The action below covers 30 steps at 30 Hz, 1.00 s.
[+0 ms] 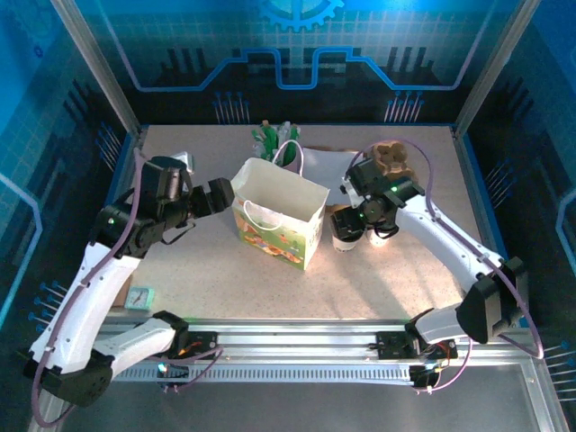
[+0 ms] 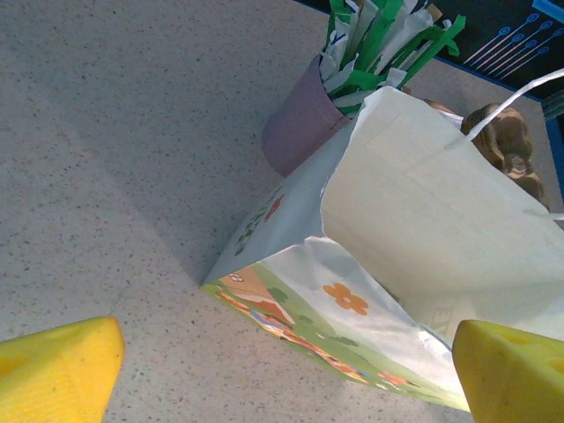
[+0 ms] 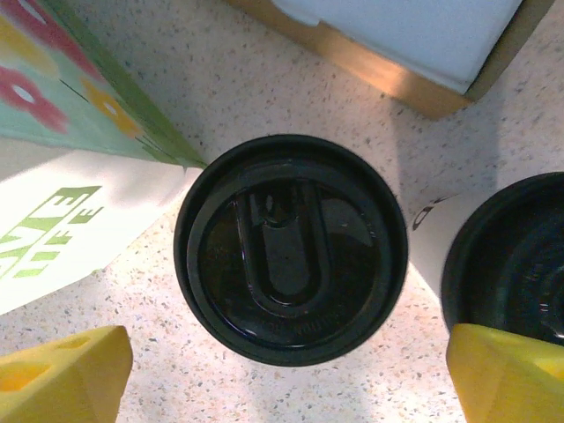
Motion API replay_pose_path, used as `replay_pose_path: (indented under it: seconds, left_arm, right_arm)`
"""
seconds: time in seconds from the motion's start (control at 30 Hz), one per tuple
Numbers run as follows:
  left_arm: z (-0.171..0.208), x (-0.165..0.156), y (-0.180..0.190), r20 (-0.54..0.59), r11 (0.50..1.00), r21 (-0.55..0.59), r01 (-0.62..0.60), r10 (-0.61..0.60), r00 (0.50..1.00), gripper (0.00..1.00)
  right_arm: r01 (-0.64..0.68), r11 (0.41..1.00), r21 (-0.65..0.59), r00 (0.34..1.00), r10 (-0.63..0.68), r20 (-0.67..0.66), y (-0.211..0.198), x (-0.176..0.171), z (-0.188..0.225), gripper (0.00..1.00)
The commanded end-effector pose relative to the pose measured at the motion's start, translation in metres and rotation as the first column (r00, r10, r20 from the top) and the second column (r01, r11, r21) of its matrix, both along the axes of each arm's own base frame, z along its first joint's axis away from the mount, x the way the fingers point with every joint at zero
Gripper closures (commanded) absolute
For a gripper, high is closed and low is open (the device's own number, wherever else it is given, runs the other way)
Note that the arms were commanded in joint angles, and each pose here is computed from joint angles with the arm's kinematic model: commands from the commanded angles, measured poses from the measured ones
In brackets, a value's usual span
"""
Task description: Pack the takeout coffee
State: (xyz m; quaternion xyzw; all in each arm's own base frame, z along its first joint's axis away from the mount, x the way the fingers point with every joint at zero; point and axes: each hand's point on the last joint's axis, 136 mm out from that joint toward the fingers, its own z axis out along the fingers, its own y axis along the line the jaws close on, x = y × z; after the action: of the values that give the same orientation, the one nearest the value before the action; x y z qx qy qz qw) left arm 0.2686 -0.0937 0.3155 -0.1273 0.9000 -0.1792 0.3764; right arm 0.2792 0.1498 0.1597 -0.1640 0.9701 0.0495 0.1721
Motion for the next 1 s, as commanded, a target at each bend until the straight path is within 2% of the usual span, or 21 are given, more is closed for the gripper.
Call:
replay_pose_path:
  seconds: [0.0,0.53,0.97]
  left_arm:
    - [0.009,0.006,-0.011,-0.015,0.995,-0.093,0.039,-0.041,0.999,0.03]
    - [-0.009,0.019,-0.009,-0.066,0.997,-0.066,0.034,-0.038,0.997,0.03]
    - [-0.019,0.022,-0.007,-0.089,0.998,-0.051,0.029,-0.033,0.996,0.04]
  right_arm:
    - [-0.031,1.000,-0.001,0.999,0.031,-0.018,0.004,-0.001,-0.009,0.09]
    - [-0.046,0.998,-0.037,0.998,0.045,-0.042,0.009,0.011,-0.021,0.21]
    - [-0.056,0.994,-0.096,0.997,0.051,-0.058,0.010,0.012,-0.032,0.25]
